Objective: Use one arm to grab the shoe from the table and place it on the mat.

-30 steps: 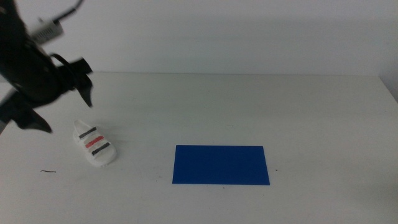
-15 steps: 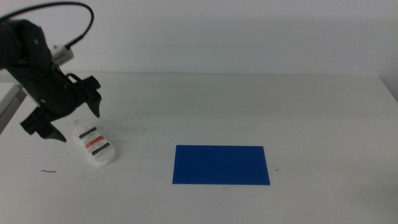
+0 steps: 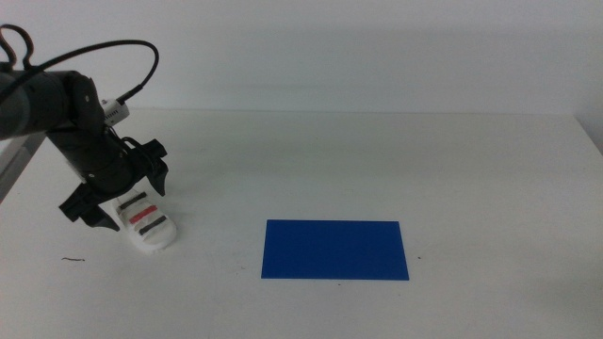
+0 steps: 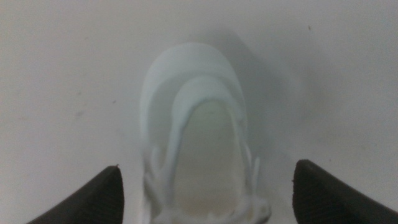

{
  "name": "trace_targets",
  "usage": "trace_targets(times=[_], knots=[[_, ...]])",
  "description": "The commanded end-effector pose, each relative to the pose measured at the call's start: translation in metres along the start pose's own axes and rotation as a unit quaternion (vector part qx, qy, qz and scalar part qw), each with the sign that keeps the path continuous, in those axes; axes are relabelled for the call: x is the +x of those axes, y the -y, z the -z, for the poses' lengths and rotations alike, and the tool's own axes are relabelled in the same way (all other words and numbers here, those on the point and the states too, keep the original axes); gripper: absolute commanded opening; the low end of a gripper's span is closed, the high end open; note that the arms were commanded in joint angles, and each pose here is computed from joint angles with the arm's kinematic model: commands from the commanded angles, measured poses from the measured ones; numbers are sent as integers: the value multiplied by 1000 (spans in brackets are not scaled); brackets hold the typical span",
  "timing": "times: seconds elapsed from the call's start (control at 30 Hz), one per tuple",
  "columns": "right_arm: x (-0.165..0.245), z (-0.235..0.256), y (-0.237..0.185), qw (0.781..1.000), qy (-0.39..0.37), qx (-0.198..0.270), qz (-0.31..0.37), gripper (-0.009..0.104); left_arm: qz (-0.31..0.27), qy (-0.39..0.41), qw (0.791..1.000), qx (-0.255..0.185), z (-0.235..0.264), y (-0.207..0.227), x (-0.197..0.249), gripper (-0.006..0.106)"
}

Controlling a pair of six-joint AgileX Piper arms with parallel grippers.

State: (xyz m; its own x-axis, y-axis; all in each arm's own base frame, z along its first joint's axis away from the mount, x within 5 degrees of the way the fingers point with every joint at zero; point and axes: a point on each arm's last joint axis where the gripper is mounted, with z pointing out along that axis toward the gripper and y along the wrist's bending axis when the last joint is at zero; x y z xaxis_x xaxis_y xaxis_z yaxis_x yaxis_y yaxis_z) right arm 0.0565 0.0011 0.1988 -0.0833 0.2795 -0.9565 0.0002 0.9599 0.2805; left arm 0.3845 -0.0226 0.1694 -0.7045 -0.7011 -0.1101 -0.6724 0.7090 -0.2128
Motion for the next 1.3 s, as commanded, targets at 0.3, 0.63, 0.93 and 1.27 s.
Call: trace_targets(times=[0.3, 0.63, 0.93, 1.27], knots=[[0, 0, 0, 1000, 4, -2, 5, 79, 13, -20, 1000, 12, 2, 3, 3, 37], [0, 0, 0, 1000, 4, -2, 5, 79, -90, -50, 994, 29, 57, 86, 75, 1], [0, 0, 0, 1000, 4, -2, 5, 79, -177, -77, 981, 30, 50, 154, 174, 1], [0, 0, 0, 1000, 4, -2, 5, 79, -457, -84, 884, 47, 36, 167, 203, 1]])
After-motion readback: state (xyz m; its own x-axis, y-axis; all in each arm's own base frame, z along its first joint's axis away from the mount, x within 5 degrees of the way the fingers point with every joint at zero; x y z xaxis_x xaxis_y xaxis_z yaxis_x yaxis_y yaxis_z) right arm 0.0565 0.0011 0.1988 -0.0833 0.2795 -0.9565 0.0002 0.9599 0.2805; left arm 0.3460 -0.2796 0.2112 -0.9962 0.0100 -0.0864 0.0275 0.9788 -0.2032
